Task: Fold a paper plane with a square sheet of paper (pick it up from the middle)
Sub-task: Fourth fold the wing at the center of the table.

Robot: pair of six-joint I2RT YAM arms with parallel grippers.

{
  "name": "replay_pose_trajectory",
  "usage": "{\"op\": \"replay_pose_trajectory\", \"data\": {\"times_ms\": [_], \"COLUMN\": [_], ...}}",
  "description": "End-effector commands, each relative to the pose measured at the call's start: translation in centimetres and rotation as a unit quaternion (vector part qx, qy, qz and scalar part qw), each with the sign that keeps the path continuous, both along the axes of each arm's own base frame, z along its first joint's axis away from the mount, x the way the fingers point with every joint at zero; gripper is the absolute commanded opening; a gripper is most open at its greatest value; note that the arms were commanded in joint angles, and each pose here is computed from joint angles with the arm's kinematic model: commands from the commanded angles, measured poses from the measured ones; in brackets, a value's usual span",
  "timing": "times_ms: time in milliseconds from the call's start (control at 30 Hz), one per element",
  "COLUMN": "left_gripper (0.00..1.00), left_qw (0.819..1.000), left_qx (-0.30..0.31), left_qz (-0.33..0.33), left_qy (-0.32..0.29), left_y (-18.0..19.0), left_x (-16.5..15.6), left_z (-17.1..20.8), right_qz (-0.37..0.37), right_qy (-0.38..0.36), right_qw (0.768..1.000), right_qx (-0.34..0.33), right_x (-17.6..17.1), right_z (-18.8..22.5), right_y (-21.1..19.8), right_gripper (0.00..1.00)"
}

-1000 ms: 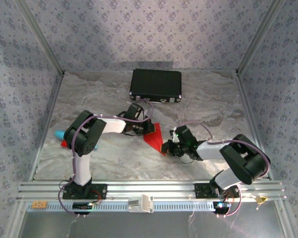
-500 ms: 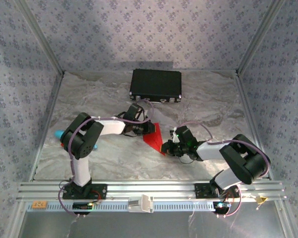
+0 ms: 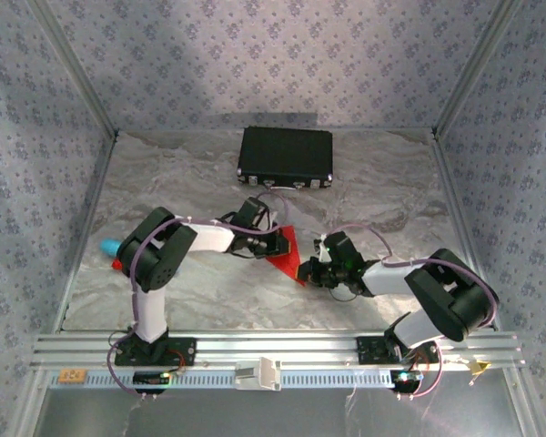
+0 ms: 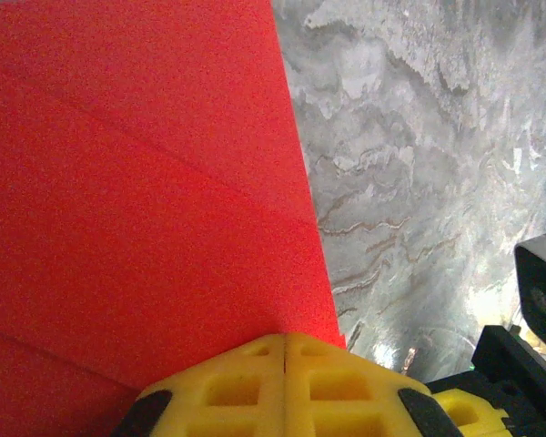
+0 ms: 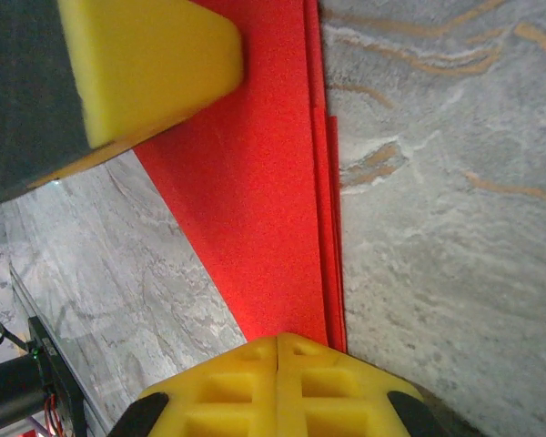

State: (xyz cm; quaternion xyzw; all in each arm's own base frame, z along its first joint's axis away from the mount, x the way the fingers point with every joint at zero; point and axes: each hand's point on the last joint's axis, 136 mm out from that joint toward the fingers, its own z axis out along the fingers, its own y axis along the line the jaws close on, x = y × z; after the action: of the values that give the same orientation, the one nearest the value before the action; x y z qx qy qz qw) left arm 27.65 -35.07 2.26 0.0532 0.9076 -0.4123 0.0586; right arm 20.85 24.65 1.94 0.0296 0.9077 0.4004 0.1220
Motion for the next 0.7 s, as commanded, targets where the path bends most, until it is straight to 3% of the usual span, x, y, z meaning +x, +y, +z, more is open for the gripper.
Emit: {"op": "replay_pose_trajectory", "data": {"times_ms": [0,267,667], "left_gripper": [0.06,0.06,0.07], "left_qw": [1.000,0.998,0.990], "left_qx": [0.018,0.024,0.097], "left_qz": [0.020,0.052,0.103], "left_qy": [0.008,-0.010,0.000], "left_y": [1.7,3.3,6.3], "left_x": [1.0,4.4,8.2], "left_z": [-1.8,-1.1,-2.3], "right_qz": [-0.024,-0.021,-0.006], "right_qy": [0.058,0.059,0.062], "right_qw": [0.996,0.996,0.995], "right_qx": [-0.068,-0.069,-0.072], "right_x": [-2.2,-2.2,-2.7], "right_z": [-3.5,-3.5,-3.7], "right_y": [-3.0,-3.0,-3.1], "right_gripper": [0.00,0.00,0.00]}}
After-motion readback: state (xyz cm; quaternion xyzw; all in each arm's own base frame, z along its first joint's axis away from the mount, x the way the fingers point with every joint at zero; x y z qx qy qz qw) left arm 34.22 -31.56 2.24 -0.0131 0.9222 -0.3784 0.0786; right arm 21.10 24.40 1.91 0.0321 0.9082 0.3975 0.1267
